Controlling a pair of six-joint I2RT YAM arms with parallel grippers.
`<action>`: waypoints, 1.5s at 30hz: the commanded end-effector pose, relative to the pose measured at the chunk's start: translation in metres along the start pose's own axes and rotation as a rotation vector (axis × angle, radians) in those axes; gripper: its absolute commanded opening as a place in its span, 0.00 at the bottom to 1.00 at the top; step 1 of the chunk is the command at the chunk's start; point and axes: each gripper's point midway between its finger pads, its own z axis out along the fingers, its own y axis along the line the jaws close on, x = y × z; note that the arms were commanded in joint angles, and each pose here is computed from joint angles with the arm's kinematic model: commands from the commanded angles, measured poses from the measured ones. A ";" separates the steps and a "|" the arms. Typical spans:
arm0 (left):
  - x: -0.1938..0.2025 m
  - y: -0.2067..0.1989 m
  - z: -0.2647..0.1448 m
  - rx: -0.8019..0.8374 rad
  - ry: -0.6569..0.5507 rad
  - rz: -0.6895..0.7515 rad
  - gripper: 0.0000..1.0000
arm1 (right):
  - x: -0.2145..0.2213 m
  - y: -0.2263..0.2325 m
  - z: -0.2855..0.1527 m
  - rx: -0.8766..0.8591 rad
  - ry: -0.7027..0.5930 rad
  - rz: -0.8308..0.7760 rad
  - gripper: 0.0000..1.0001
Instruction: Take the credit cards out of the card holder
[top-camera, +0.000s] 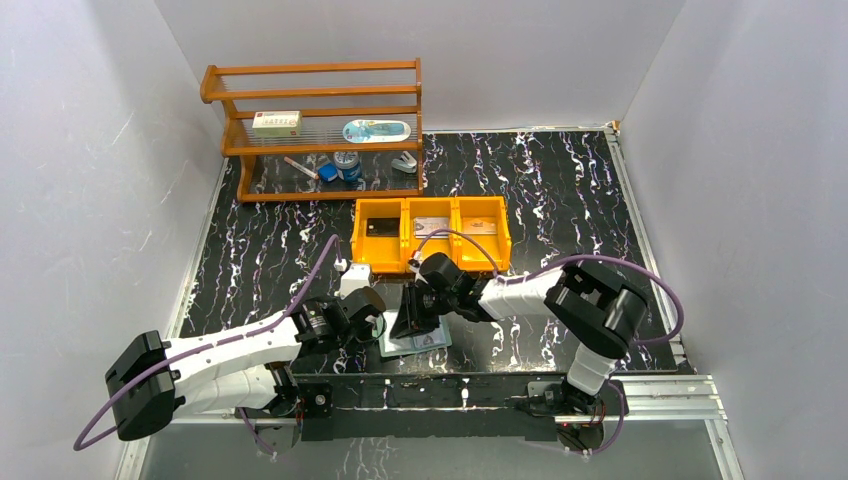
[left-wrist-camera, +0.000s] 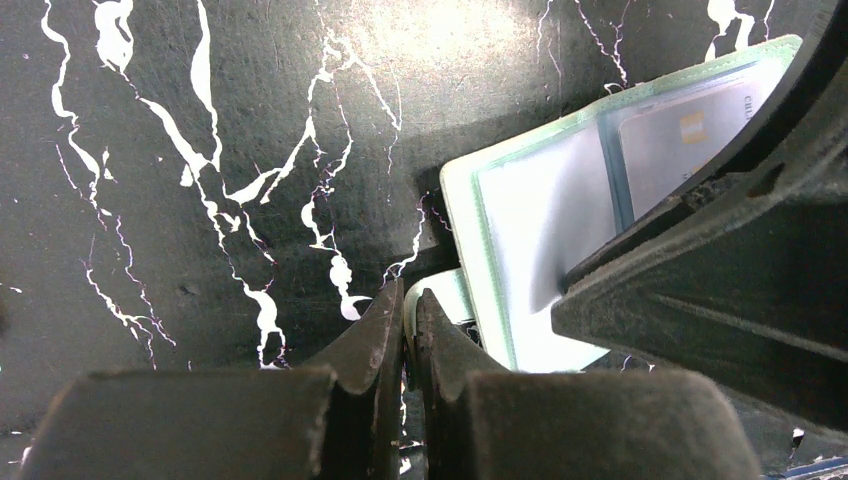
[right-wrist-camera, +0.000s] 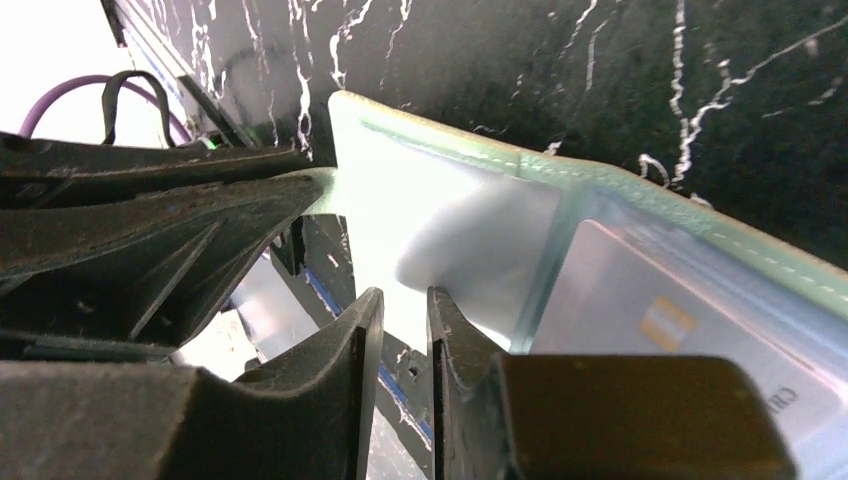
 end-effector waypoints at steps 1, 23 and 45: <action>-0.010 0.000 -0.007 -0.001 -0.025 -0.012 0.00 | -0.009 -0.005 0.004 0.040 -0.044 0.022 0.30; -0.045 -0.063 -0.036 0.274 -0.073 -0.112 0.41 | -0.004 -0.034 0.002 0.124 -0.085 0.083 0.31; -0.006 -0.037 0.020 0.120 -0.028 -0.300 0.05 | -0.003 -0.029 0.001 0.077 -0.095 0.078 0.31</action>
